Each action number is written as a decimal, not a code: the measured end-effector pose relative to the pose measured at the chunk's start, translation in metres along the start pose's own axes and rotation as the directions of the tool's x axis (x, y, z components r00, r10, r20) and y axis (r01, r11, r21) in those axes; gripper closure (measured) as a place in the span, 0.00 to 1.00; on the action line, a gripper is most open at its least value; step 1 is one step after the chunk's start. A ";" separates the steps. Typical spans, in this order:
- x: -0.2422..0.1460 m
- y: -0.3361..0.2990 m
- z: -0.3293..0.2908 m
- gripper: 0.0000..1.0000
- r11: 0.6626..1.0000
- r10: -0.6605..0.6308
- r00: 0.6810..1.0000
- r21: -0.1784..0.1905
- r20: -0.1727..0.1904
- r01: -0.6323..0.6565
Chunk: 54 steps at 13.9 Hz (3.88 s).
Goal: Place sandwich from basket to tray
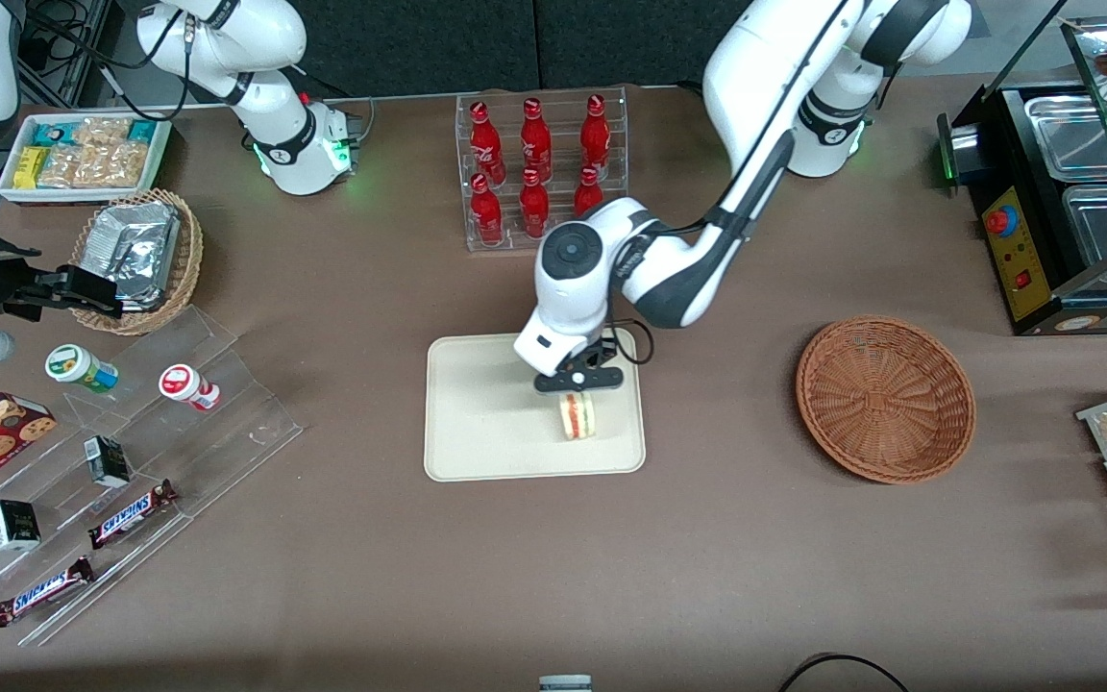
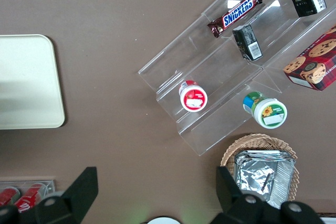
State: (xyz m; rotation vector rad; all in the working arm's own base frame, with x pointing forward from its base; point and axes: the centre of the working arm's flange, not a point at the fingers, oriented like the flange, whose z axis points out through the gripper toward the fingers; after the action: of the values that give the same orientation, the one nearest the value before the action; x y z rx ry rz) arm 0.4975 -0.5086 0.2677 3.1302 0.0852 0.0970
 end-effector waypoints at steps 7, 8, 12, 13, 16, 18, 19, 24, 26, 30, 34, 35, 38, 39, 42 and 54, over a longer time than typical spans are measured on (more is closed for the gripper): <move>0.006 -0.001 0.017 0.85 1.000 0.021 0.999 -0.012 -0.034 -0.021; 0.006 -0.001 0.019 0.85 1.000 0.023 0.999 -0.010 -0.033 -0.023; 0.004 -0.001 0.029 0.82 1.000 0.026 0.999 -0.005 -0.027 -0.027; 0.004 -0.001 0.029 0.73 1.000 0.027 0.999 -0.004 -0.027 -0.027; 0.003 -0.001 0.030 0.44 1.000 0.029 0.999 -0.005 -0.027 -0.029; 0.004 0.000 0.029 0.24 1.000 0.028 0.999 -0.006 -0.028 -0.028; 0.005 0.000 0.027 0.15 1.000 0.027 0.999 -0.008 -0.031 -0.027; 0.022 -0.008 -0.031 0.00 1.000 -0.014 0.999 0.024 -0.034 0.014; 0.031 -0.022 -0.071 0.00 0.998 -0.046 0.998 0.032 -0.037 0.047; 0.056 -0.068 -0.148 0.00 0.986 -0.156 0.986 0.049 -0.054 0.159; 0.083 -0.141 -0.223 0.00 0.959 -0.270 0.960 0.069 -0.076 0.275; 0.088 -0.157 -0.238 0.00 0.951 -0.295 0.952 0.066 -0.085 0.301; 0.098 -0.204 -0.273 0.00 0.935 -0.337 0.937 0.079 -0.092 0.345; 0.100 -0.219 -0.283 0.00 0.936 -0.335 0.939 0.082 -0.081 0.342; 0.104 -0.270 -0.311 0.00 0.946 -0.309 0.950 0.089 -0.033 0.311; 0.057 -0.434 -0.385 0.00 0.994 -0.098 0.991 0.067 0.095 0.092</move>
State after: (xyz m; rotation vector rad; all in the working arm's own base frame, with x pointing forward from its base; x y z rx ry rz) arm 0.5065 -0.0698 0.6510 3.1800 0.2409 -0.0619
